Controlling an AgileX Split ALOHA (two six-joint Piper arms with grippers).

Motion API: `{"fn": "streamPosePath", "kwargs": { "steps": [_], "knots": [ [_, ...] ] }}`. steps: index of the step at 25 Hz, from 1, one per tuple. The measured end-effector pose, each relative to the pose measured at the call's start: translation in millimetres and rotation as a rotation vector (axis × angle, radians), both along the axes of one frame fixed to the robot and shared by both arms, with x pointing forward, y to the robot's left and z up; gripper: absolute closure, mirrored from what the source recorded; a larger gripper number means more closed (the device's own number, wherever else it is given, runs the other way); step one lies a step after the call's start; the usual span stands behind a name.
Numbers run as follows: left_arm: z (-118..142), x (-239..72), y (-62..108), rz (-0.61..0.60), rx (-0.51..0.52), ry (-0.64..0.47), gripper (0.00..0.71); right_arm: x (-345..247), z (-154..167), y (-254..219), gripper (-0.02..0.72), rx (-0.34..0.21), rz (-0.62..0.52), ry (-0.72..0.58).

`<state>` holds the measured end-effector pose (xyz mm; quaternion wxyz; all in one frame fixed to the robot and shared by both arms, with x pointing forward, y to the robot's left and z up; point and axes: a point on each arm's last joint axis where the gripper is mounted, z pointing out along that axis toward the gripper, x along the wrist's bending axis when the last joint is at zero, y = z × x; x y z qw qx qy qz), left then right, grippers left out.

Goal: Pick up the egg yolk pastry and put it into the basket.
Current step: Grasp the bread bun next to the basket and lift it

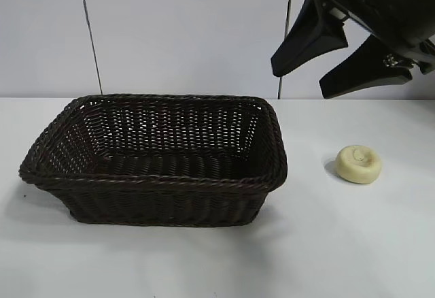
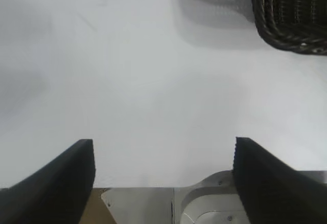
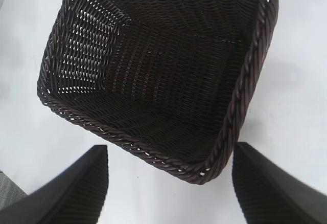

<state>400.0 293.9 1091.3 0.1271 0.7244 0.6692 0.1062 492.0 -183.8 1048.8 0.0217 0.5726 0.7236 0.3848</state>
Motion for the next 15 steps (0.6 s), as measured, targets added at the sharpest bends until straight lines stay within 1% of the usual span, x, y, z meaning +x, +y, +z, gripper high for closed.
{"fn": "streamPosePath", "kwargs": {
  "steps": [5, 8, 13, 15],
  "knots": [
    [-19, -47, 1.1, 0.001, -0.005, -0.063, 0.168, 0, 0, 0, 0.207, 0.000, 0.001, 0.001],
    [-35, -72, 1.8, 0.002, -0.006, -0.108, 0.168, 0, 0, 0, 0.207, 0.000, 0.001, 0.001],
    [-59, -97, 2.6, 0.004, -0.009, -0.194, 0.168, 0, 0, 0, 0.207, 0.000, 0.001, 0.001],
    [-60, -103, 2.7, 0.004, -0.010, -0.232, 0.168, 0, 0, 0, 0.207, -0.001, 0.001, 0.001]
  ]
}}
